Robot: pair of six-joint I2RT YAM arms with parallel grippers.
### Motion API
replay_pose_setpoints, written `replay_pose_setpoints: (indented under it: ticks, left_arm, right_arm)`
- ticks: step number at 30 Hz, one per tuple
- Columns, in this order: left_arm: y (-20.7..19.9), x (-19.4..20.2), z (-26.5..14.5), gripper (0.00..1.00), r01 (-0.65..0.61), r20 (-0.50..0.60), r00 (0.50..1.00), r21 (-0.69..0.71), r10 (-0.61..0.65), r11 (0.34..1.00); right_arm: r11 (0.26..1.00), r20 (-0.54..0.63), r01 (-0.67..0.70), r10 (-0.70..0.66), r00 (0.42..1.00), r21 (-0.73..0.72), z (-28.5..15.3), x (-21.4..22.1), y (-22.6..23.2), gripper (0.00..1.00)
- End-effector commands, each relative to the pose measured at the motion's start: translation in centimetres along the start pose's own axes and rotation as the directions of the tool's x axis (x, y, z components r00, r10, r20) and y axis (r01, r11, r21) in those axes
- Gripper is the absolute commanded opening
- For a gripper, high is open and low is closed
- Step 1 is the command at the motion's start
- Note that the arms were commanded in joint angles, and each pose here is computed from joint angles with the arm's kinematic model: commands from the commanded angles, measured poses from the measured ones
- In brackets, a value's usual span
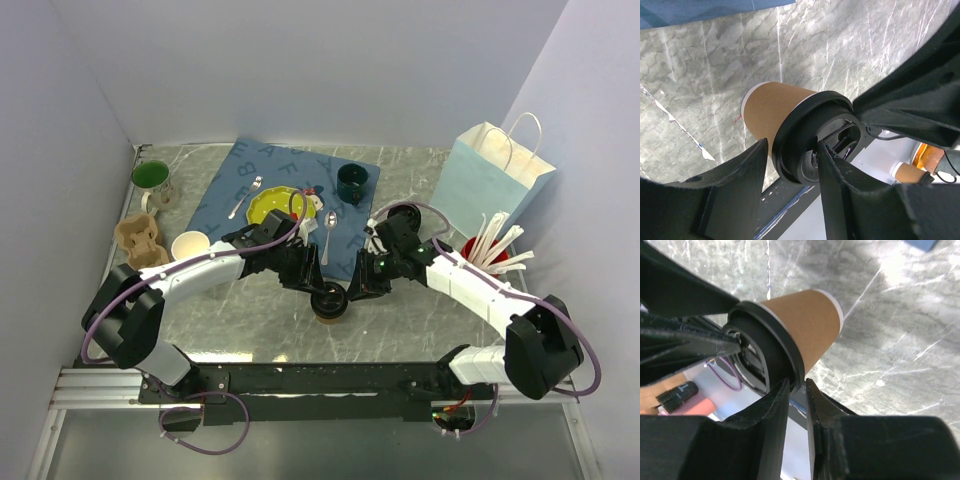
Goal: Pack the takeout coffee
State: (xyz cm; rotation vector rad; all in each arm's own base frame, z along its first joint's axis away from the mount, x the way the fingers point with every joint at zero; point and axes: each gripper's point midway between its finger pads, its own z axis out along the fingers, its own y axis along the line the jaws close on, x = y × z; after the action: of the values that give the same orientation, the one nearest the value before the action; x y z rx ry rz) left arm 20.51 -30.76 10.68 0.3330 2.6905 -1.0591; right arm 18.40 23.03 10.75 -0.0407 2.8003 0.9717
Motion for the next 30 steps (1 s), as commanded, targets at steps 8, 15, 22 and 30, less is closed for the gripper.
replay_pose_setpoints:
  ticks: [8,15,22,30]
  left_arm:
    - [4.8,3.4,1.9,0.49,0.019,-0.095,0.995,-0.157,-0.035,0.987]
    - [6.2,4.5,2.5,0.48,0.035,-0.113,0.992,-0.187,-0.057,0.982]
    - [6.2,4.4,2.5,0.48,0.025,-0.111,0.993,-0.185,-0.046,0.982]
    - [5.9,4.2,2.3,0.49,0.005,-0.108,0.994,-0.172,-0.024,0.985]
  right_arm:
    - [0.987,0.003,-0.057,0.057,0.998,0.152,2.0,0.4,-4.8,0.19]
    - [0.97,-0.023,-0.133,0.141,0.99,0.203,3.4,3.3,-7.8,0.18]
    - [0.986,0.058,-0.03,0.02,0.998,0.166,0.2,-0.2,-4.5,0.22]
    - [0.994,0.14,0.105,-0.109,0.984,0.039,-3.2,-5.2,0.1,0.28]
